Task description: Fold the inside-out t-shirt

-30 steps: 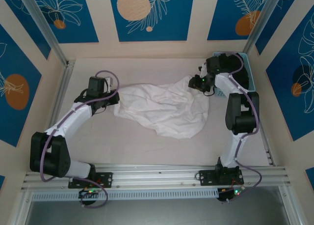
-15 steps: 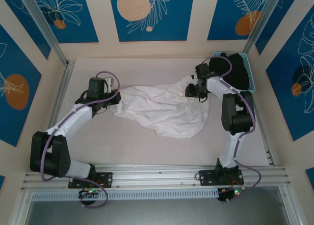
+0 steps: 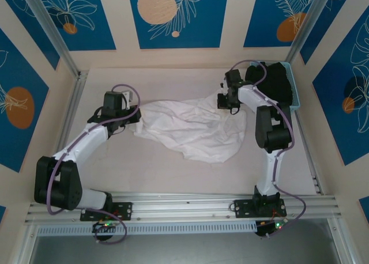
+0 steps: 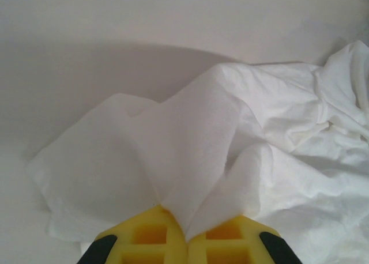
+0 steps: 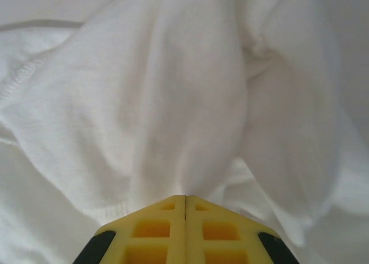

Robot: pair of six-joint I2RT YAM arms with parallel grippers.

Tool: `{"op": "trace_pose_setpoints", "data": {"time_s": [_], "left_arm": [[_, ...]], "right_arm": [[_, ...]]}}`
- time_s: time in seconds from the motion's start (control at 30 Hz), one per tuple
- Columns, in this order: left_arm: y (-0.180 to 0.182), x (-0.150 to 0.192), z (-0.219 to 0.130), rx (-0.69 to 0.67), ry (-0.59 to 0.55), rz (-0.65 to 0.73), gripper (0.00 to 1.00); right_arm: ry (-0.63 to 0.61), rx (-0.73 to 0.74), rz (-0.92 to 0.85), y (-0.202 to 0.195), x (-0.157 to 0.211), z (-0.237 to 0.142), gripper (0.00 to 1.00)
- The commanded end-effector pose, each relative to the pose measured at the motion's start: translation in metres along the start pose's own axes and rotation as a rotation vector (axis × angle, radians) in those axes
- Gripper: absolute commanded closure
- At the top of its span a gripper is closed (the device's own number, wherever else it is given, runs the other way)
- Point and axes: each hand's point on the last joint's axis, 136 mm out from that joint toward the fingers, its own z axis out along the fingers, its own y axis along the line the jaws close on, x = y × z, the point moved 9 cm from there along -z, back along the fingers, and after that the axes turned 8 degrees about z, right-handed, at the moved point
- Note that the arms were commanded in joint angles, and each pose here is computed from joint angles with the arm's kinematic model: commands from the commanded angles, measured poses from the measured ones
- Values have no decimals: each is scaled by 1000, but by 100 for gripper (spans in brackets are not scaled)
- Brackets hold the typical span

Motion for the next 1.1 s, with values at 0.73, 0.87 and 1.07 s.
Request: {"op": "trace_pose_setpoints", "data": {"time_s": [0.73, 0.87, 1.07], "left_arm": [[-66, -75, -188, 269, -512, 120, 100], [-65, -72, -173, 274, -443, 122, 100], [-63, -71, -171, 246, -423, 136, 100]], "right_arm": [[-801, -651, 6, 11, 30, -385, 100], [-521, -685, -170, 69, 45, -286, 73], [-202, -649, -375, 137, 99, -158, 45]]}}
